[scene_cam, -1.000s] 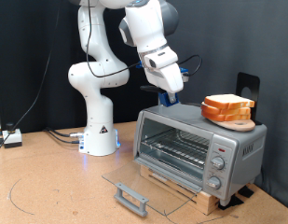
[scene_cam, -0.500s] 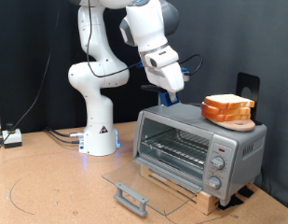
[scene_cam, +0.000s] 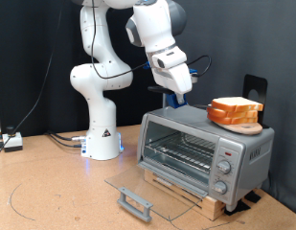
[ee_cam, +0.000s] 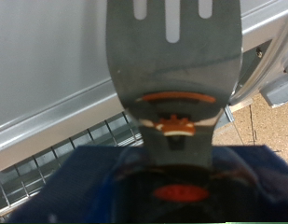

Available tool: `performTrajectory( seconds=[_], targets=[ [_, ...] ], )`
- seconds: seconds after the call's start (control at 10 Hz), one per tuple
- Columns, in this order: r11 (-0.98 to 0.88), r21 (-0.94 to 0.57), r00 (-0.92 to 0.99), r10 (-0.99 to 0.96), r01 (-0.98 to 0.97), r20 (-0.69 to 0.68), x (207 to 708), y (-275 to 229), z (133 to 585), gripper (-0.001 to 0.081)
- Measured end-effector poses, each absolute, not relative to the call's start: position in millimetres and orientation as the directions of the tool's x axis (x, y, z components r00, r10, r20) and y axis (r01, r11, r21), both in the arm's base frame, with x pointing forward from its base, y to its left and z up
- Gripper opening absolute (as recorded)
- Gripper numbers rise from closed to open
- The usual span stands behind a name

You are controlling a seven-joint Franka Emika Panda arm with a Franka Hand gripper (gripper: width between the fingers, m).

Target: Make a piece of toast with the oven

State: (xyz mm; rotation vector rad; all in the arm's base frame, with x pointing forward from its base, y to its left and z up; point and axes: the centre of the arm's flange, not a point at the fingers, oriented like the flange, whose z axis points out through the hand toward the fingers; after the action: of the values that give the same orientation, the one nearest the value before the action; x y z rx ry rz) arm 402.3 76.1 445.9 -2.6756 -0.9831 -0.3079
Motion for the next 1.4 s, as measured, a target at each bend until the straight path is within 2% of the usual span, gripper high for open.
performTrajectory(
  seconds=[1.4],
  targets=[
    [-0.763,-0.153,0.772,0.586,0.628,0.245,407.3,101.1,429.4,0.0391]
  ],
)
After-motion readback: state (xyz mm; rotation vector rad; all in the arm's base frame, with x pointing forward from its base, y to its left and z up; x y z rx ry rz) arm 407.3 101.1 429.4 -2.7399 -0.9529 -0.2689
